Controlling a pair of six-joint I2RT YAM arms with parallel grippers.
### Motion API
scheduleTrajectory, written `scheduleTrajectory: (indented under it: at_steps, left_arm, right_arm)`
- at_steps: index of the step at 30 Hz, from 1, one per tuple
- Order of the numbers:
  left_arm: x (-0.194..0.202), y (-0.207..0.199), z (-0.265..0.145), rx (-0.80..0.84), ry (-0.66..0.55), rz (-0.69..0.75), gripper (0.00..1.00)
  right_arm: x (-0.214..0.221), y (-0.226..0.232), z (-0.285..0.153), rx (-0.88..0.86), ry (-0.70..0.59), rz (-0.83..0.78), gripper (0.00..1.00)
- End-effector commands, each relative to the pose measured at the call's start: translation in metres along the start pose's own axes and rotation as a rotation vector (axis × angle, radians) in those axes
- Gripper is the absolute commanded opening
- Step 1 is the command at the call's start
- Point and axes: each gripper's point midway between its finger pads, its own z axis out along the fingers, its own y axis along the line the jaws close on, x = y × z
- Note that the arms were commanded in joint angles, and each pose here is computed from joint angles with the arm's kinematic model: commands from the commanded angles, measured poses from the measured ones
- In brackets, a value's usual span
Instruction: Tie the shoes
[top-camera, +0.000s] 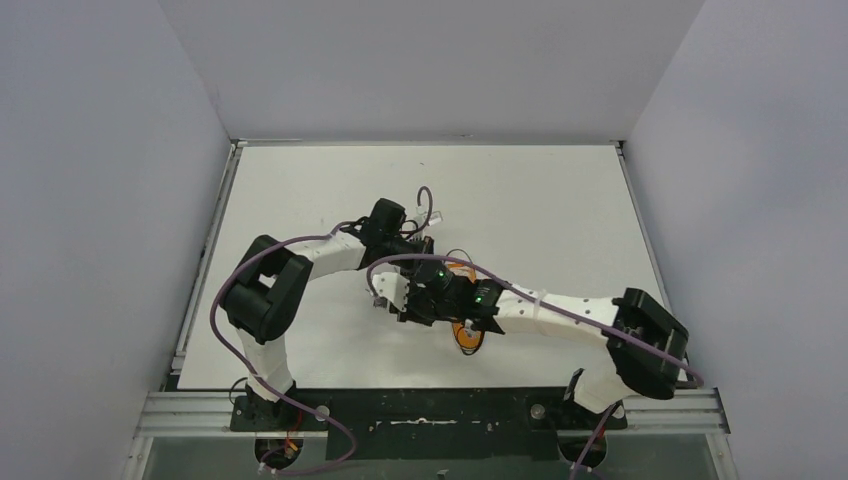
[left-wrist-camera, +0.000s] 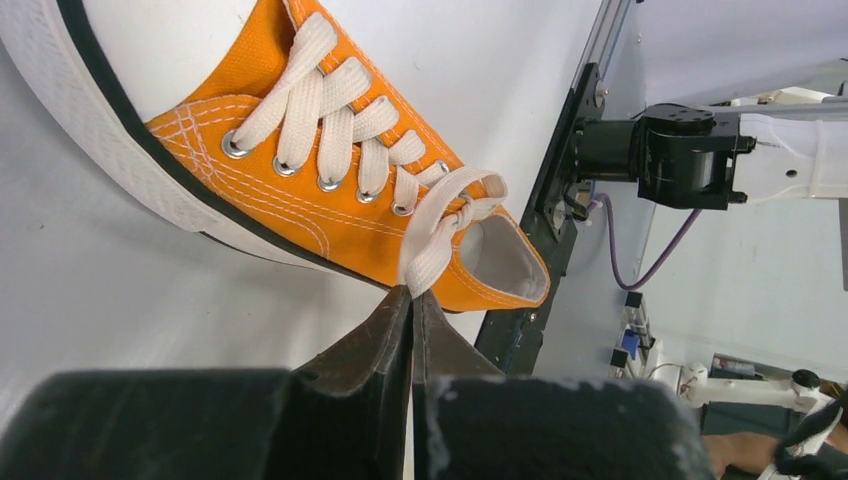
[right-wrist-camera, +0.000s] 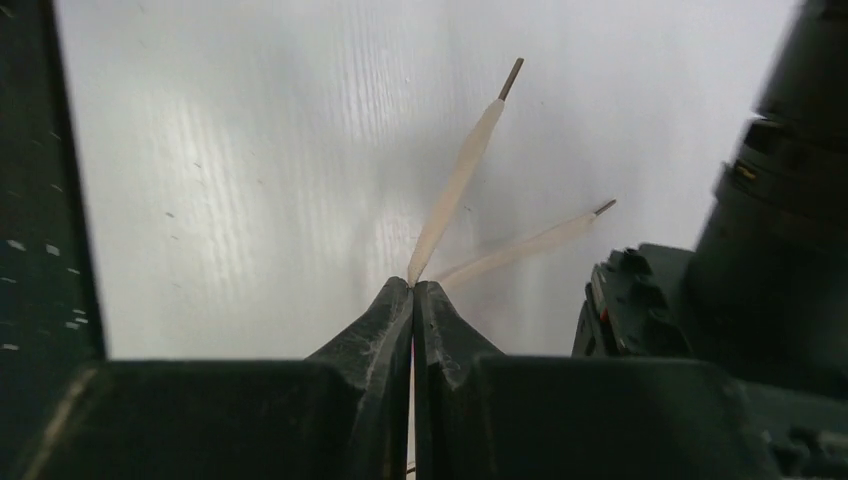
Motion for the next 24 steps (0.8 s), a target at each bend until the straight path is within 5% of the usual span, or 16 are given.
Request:
scheduleTrajectory:
  at_steps: [1, 7, 12, 24]
  left_arm:
    - [-0.017, -0.022, -0.009, 0.056, -0.072, 0.028, 0.0]
    - [-0.024, -0.028, -0.006, 0.057, -0.121, 0.002, 0.0]
    - [-0.032, -0.025, -0.004, 0.034, -0.156, -0.009, 0.0]
    - [-0.036, -0.027, -0.009, -0.01, -0.173, -0.001, 0.0]
  right_arm:
    - [-0.036, 0.009, -0.037, 0.029, -0.125, 0.463, 0.0]
    - [-0.034, 0.006, -0.098, 0.16, -0.066, 1.013, 0.0]
    - [0.03, 0.007, -0.158, 0.409, 0.24, 1.521, 0.0]
    - [0.113, -0.004, -0.183, 0.829, 0.58, 1.9, 0.0]
